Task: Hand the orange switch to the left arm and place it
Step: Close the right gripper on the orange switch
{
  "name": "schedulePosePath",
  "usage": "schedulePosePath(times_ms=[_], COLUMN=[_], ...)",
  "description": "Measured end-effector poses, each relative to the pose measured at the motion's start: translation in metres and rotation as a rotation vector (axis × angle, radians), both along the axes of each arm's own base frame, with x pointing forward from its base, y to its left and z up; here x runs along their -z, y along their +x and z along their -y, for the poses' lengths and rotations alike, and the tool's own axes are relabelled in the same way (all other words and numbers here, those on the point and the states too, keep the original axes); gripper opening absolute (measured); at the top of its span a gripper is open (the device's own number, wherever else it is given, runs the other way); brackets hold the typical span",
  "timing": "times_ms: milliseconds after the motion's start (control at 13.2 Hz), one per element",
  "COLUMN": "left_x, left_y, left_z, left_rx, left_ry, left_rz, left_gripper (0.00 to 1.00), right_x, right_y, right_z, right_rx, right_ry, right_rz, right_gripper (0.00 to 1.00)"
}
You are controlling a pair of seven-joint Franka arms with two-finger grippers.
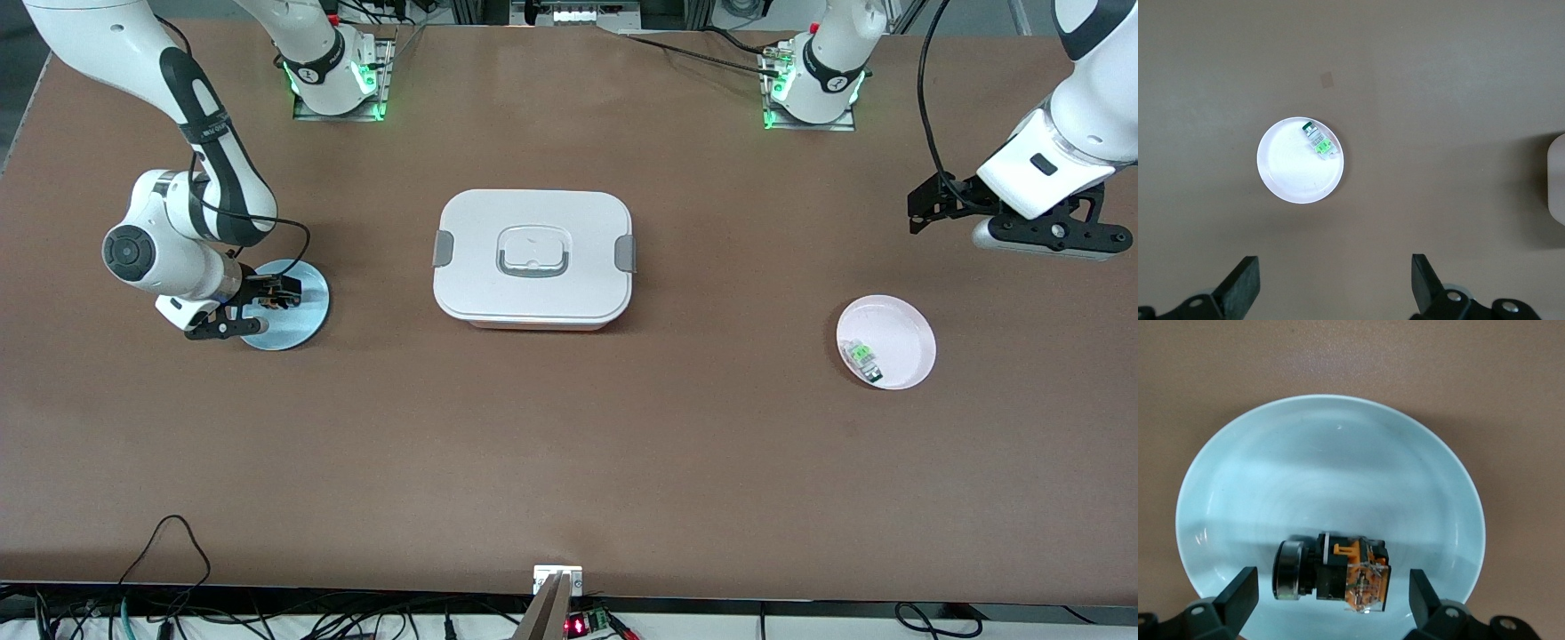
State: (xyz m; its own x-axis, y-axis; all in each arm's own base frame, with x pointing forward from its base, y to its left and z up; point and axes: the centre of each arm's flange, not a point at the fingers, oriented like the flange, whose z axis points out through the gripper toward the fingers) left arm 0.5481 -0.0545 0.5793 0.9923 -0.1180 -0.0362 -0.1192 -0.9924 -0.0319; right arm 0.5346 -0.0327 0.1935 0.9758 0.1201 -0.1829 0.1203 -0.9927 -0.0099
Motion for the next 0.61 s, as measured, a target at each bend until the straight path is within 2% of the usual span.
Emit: schedulePosePath(times_ms=[607], left_x=[0.000], left_y=[0.000], left_z=[0.000], left_rx=[0.000], left_ry=[0.000], left_rz=[0.000], left_gripper=[1.00], right_x=[0.014], right_y=[-0.001], right_z=[0.000], right_rx=[-0.004], right_ry=[-0.002], right_rz=[-0.002], right_gripper=[1.00])
